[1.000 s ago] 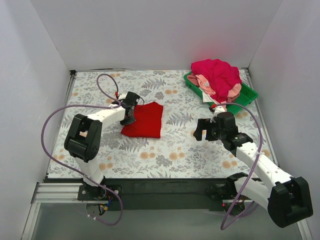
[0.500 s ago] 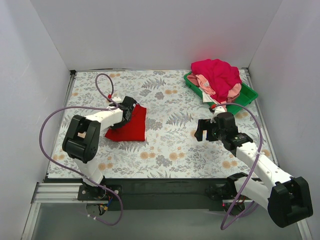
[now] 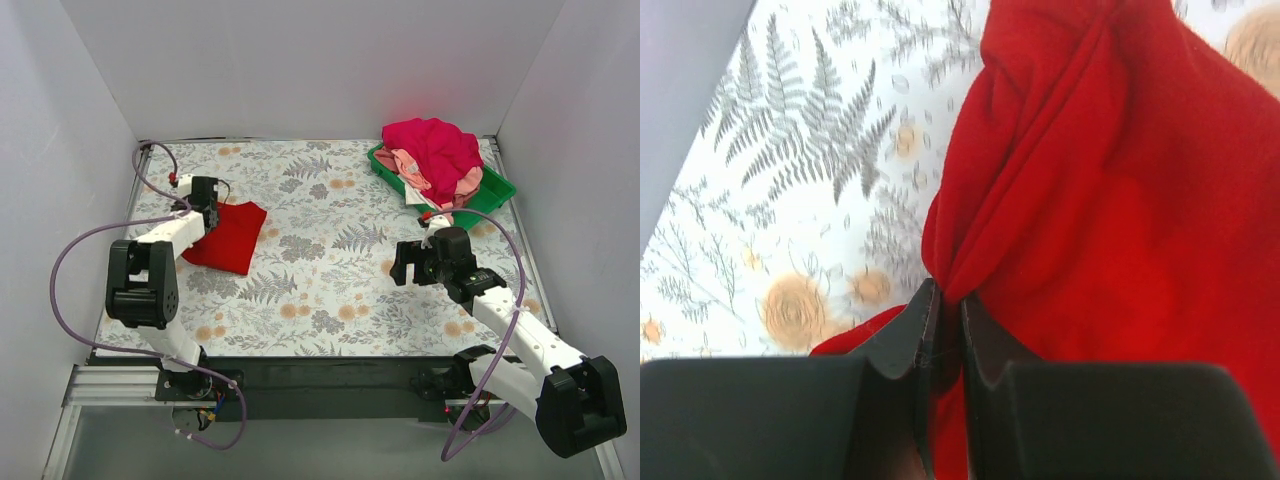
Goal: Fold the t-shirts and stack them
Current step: Neatly place the folded tshirt to the corner
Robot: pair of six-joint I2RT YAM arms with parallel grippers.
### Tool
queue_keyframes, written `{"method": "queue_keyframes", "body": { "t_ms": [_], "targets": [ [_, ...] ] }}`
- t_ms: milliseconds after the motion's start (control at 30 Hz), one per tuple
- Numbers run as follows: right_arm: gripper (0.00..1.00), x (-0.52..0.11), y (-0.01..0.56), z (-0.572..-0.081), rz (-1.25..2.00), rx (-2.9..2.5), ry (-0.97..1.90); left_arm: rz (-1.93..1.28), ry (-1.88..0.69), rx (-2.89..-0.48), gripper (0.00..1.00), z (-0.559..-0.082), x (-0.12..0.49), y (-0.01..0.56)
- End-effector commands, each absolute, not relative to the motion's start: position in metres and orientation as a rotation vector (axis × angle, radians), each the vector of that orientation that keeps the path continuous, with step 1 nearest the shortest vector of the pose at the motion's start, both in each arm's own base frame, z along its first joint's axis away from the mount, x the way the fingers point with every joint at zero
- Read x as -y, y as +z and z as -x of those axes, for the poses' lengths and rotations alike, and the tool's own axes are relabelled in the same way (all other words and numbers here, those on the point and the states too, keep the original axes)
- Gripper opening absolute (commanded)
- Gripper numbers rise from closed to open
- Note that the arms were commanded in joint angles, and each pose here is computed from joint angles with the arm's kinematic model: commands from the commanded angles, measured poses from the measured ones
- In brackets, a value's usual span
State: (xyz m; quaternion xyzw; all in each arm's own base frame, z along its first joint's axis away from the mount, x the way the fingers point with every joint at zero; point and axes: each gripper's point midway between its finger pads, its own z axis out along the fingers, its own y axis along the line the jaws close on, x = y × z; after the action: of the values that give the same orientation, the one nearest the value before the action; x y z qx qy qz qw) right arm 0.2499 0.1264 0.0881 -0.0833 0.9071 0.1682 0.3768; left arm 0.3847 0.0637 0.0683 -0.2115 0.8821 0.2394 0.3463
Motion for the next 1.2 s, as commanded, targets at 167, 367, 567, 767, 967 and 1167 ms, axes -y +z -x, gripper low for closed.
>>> {"method": "queue_keyframes", "body": {
  "t_ms": [167, 367, 567, 767, 967, 1167],
  "targets": [
    [0.98, -0.12, 0.086, -0.25, 0.228, -2.305, 0.407, 0.684, 0.666, -2.155, 0.0, -0.43, -0.116, 0.089],
    [0.98, -0.119, 0.082, -0.25, 0.229, -2.315, 0.404, 0.675, 0.711, -2.13, 0.0, -0.443, -0.145, 0.089],
    [0.98, -0.118, 0.08, -0.25, 0.227, -2.324, 0.4, 0.638, 0.792, -2.147, 0.0, -0.451, -0.166, 0.085],
    [0.98, -0.116, 0.079, -0.25, 0.218, -2.326, 0.389, 0.691, 0.908, -2.136, 0.01, -0.441, -0.184, 0.079],
    [0.98, -0.116, 0.079, -0.25, 0.215, -2.328, 0.39, 0.748, 0.938, -2.128, 0.0, -0.428, -0.197, 0.076],
    [0.98, -0.116, 0.075, -0.25, 0.213, -2.344, 0.395, 0.712, 0.988, -2.119, 0.05, -0.437, -0.21, 0.082]
  ]
}}
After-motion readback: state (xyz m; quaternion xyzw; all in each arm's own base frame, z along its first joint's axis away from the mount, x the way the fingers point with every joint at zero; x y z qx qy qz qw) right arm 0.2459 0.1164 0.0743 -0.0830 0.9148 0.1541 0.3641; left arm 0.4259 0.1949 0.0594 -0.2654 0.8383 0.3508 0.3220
